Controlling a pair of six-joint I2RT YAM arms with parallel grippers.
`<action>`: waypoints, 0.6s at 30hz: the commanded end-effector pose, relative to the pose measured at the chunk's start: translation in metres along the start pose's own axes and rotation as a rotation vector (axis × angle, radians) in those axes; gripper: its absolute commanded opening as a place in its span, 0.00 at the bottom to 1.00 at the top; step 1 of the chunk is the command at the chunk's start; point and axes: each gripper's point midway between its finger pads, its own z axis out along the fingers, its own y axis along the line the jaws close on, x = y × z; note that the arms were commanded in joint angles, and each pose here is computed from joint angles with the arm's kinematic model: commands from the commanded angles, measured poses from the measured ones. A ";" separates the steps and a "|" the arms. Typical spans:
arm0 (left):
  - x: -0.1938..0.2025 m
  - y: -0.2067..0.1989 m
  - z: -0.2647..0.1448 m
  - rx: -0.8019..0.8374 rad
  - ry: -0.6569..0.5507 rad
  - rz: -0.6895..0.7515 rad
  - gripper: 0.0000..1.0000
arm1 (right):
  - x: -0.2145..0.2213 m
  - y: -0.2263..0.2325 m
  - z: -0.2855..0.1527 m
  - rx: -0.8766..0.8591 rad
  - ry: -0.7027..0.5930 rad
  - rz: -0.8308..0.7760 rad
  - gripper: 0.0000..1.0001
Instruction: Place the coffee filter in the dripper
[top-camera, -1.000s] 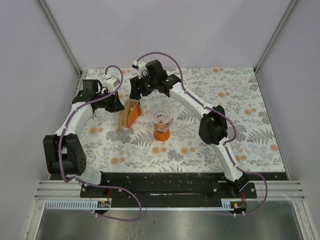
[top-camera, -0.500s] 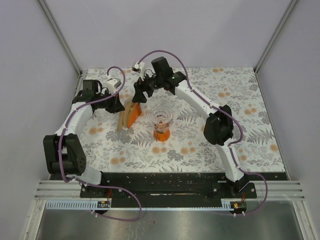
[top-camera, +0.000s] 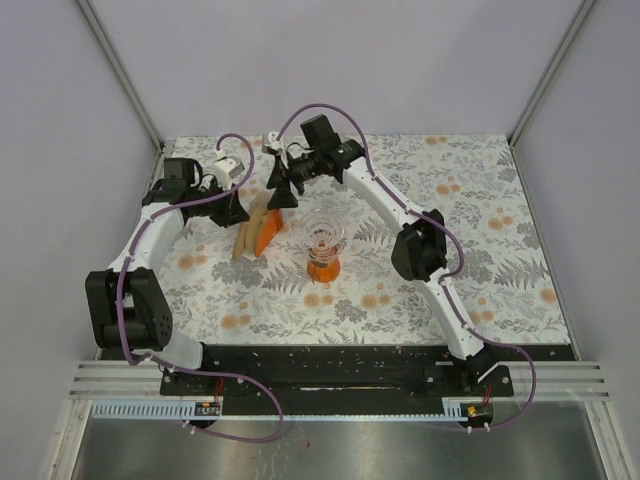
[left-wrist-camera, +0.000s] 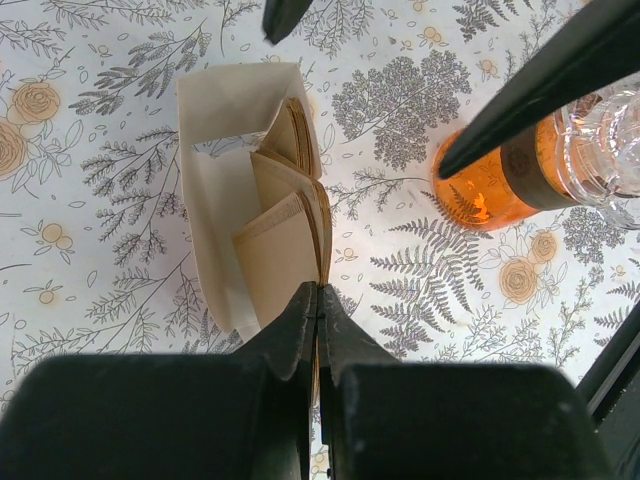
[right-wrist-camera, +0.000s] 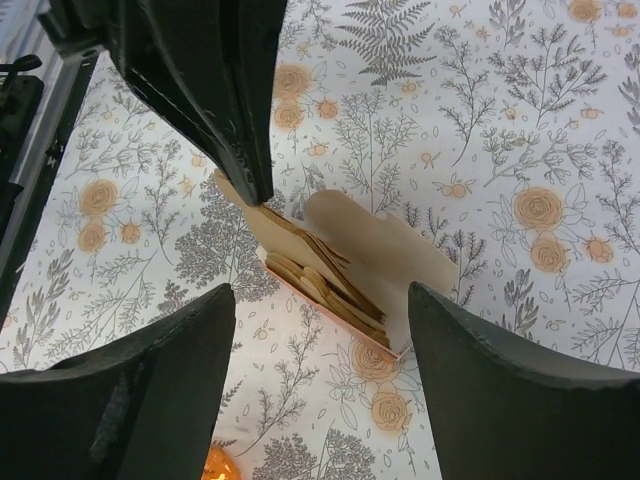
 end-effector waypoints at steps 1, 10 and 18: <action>-0.032 -0.005 -0.009 0.032 -0.083 0.084 0.00 | -0.020 -0.005 0.009 -0.008 -0.069 -0.076 0.77; -0.038 -0.004 -0.010 0.031 -0.092 0.097 0.00 | -0.007 -0.011 0.030 0.006 -0.059 -0.074 0.67; -0.040 -0.003 -0.005 0.056 -0.093 0.076 0.00 | 0.005 -0.004 0.043 -0.012 -0.036 -0.073 0.55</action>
